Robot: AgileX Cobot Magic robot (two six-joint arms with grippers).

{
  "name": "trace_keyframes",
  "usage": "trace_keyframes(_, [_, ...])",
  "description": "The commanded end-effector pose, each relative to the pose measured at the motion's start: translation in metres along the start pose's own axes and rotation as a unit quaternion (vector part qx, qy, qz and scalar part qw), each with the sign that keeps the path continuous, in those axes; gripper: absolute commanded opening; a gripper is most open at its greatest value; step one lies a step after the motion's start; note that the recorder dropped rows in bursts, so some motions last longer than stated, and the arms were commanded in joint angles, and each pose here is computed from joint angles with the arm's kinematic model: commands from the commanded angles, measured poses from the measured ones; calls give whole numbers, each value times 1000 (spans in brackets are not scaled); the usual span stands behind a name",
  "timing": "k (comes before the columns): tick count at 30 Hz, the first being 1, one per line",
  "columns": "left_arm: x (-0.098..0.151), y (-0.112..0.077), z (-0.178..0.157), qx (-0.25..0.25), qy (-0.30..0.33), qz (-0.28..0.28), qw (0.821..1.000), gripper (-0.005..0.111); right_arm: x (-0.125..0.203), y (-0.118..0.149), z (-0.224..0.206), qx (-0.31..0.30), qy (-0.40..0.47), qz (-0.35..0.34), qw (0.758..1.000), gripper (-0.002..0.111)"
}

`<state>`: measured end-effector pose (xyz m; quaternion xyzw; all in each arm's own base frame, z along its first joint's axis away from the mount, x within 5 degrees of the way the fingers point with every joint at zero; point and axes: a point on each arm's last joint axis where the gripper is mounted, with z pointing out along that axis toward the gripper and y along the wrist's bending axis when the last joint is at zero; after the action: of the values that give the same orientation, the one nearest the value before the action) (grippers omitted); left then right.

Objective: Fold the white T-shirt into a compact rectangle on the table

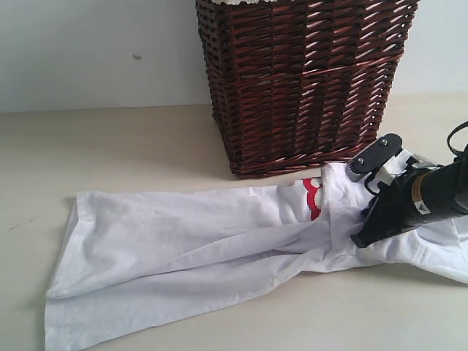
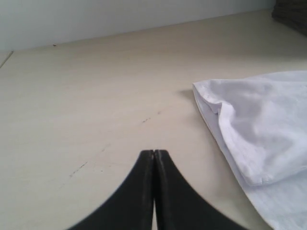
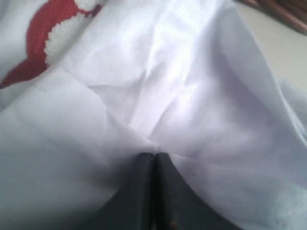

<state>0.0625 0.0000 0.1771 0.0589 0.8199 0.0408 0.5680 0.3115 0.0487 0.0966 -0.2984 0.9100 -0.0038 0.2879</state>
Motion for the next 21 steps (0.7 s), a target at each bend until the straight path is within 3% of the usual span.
trace_keyframes(1, [-1, 0, 0, 0, -5, -4, 1000, 0, 14, -3, 3, 25, 65, -20, 997, 1])
trace_keyframes(5, [-1, 0, 0, 0, -5, -4, 1000, 0, 20, -4, -10, 38, 86, -100, 991, 1])
trace_keyframes(8, [-1, 0, 0, 0, -5, -4, 1000, 0, 14, -4, -36, 54, 53, -111, 991, 1])
trace_keyframes(11, [-1, 0, 0, 0, -5, -4, 1000, 0, -9, -7, -68, 76, -31, -90, 993, 1])
trace_keyframes(13, [-1, 0, 0, 0, -5, -4, 1000, 0, -28, -2, -85, 56, -127, -54, 989, 1])
trace_keyframes(15, [-1, 0, 0, 0, -5, -4, 1000, 0, -47, 13, -88, -28, -243, -31, 969, 1])
trace_keyframes(17, [-1, 0, 0, 0, -5, -4, 1000, 0, -54, 37, -79, -170, -307, -52, 935, 1])
trace_keyframes(18, [-1, 0, 0, 0, -5, -4, 1000, 0, -53, 51, -71, -272, -310, -67, 908, 1])
trace_keyframes(20, [-1, 0, 0, 0, -5, -4, 1000, 0, -53, 58, -53, -384, -263, -21, 885, 1])
trace_keyframes(21, [-1, 0, 0, 0, -5, -4, 1000, 0, -54, 58, -47, -400, -243, -6, 884, 1])
